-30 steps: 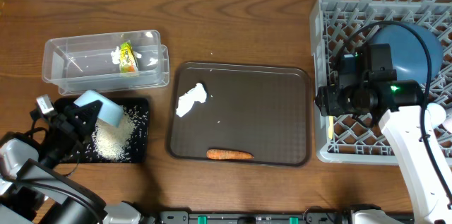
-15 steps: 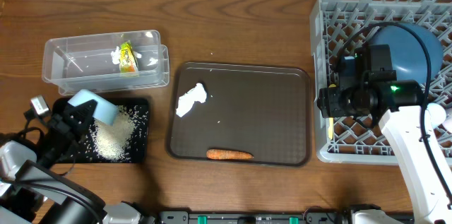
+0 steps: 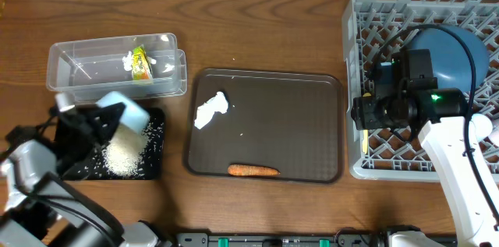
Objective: Sort waste into correct bins and load items into the dishwasher rack
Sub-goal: 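Bring the empty bowl back and set it on the brown tray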
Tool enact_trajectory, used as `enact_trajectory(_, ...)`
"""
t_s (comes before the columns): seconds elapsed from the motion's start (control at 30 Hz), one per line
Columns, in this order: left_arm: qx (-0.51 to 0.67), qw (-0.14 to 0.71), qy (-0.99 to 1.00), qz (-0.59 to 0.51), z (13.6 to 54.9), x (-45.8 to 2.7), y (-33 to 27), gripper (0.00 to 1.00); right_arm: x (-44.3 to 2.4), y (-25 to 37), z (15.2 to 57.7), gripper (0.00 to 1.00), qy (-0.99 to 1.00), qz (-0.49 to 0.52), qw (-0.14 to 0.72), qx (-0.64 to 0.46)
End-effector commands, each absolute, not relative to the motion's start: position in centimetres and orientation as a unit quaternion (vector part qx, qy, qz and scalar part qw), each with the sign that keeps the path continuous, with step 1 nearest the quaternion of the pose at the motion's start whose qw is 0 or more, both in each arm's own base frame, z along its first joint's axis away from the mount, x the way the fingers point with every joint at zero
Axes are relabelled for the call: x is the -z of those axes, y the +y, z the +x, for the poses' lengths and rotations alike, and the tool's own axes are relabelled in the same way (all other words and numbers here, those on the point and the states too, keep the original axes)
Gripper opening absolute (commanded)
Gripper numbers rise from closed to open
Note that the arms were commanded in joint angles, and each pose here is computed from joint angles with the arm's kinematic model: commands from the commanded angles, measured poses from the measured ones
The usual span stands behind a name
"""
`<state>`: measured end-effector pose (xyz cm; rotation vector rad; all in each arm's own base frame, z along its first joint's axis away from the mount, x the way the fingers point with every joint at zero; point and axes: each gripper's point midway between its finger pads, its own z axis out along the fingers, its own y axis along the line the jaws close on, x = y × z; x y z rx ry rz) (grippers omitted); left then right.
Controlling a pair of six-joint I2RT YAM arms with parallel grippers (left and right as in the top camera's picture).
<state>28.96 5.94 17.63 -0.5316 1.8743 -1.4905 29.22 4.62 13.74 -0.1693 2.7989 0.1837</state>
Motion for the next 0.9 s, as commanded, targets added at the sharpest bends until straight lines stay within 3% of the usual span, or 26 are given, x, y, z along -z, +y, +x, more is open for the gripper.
enact_trajectory(0.0,0.543,0.321,0.764,-0.133,29.0,-18.3,2.4,0.06,-13.9,4.5,29.5,0.67,0.982,-0.066,0.168,-0.06)
enact_trajectory(0.1,0.512,0.297,0.804,-0.058,28.9,-19.1,-1.5,0.06,-13.9,4.5,29.5,0.67,0.982,-0.066,0.167,-0.06)
enact_trajectory(0.43,0.411,0.233,0.881,0.033,31.1,-17.1,-11.1,0.07,-13.9,4.5,29.5,0.68,0.982,-0.064,0.167,-0.061)
enact_trajectory(0.87,0.272,0.225,0.925,0.138,31.0,-10.4,-23.7,0.07,-13.9,4.5,29.5,0.69,0.983,-0.051,0.166,-0.063)
